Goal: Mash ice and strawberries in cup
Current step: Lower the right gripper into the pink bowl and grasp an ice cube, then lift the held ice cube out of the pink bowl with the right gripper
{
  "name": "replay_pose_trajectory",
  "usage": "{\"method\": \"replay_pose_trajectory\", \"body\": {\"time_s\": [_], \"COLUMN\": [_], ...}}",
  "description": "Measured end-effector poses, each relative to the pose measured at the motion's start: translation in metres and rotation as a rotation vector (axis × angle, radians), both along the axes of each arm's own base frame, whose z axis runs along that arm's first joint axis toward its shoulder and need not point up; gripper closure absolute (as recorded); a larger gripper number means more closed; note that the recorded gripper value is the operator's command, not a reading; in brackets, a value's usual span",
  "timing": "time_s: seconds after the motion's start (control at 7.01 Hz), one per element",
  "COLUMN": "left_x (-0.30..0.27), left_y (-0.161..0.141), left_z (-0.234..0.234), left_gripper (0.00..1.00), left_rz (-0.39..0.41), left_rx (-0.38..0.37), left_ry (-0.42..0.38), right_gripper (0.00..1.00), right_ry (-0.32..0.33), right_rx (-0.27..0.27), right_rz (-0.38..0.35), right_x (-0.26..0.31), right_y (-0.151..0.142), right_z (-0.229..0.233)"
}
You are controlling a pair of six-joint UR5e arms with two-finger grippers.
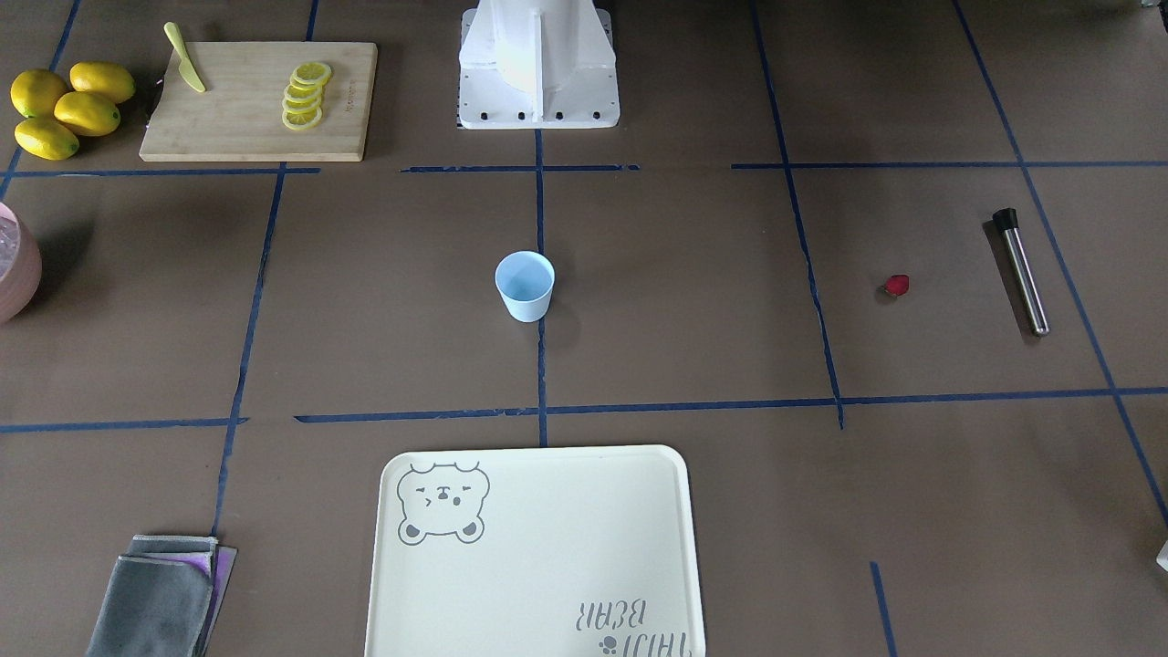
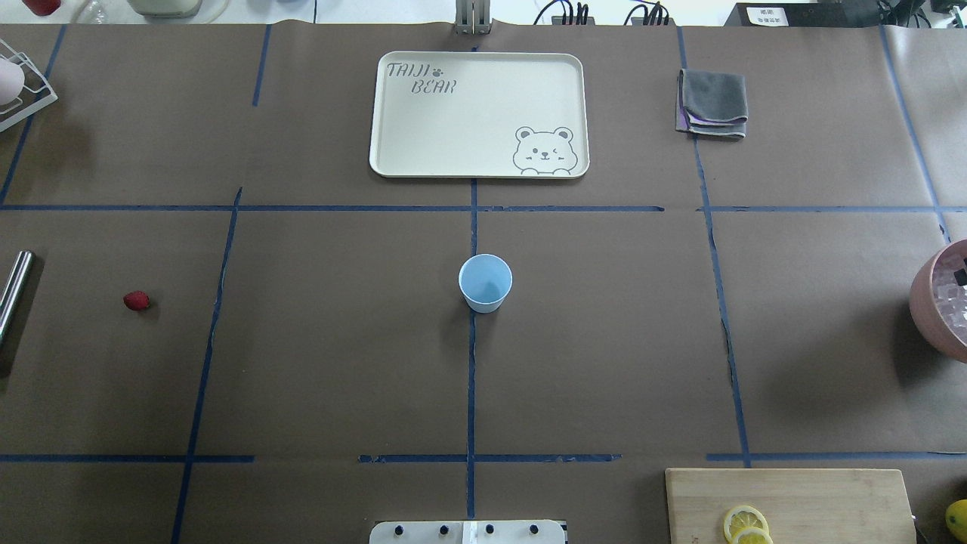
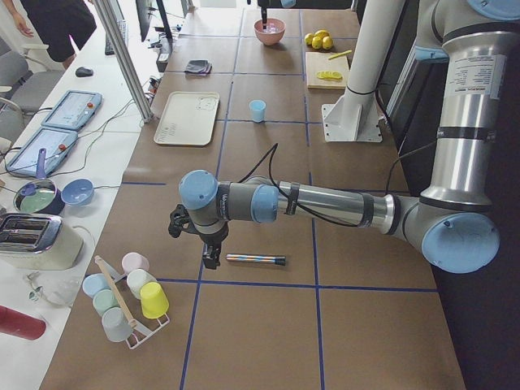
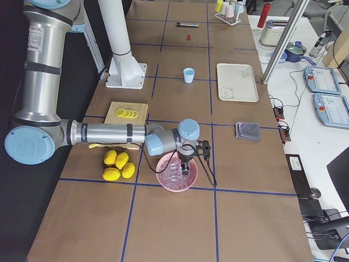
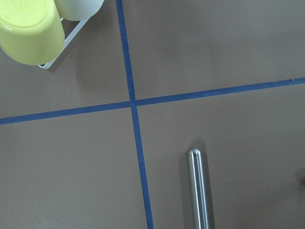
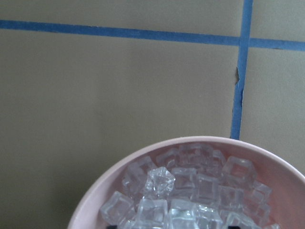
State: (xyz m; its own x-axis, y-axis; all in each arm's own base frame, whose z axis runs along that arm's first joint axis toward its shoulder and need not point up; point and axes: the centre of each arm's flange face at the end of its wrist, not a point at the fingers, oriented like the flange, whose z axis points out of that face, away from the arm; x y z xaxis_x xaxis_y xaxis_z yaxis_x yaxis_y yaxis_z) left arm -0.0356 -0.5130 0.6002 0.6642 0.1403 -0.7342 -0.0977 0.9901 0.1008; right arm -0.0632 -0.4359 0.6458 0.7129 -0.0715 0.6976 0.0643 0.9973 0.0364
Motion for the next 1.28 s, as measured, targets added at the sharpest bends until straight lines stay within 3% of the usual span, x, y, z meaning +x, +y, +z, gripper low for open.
{"method": "replay_pose_trajectory", "body": {"time_s": [0.57,1.28], "left_x": [0.0,0.0], "left_y": [-0.001,-0.001], "left_z": [-0.001,-0.001], "left_gripper": [0.0,0.0], "left_rz": [-0.001,0.0], "left_rx": [0.01,0.012], "left_ry": [0.001,0.001], "right_gripper": [0.36,0.36], "right_ry": [0.032,0.038], "right_rx": [-0.007,-0.017], "right_rz": [-0.014,-0.03], "right_x": [-0.001,-0.005], "right_y": [0.009,0.011], "right_z": [0.011,0.018]}}
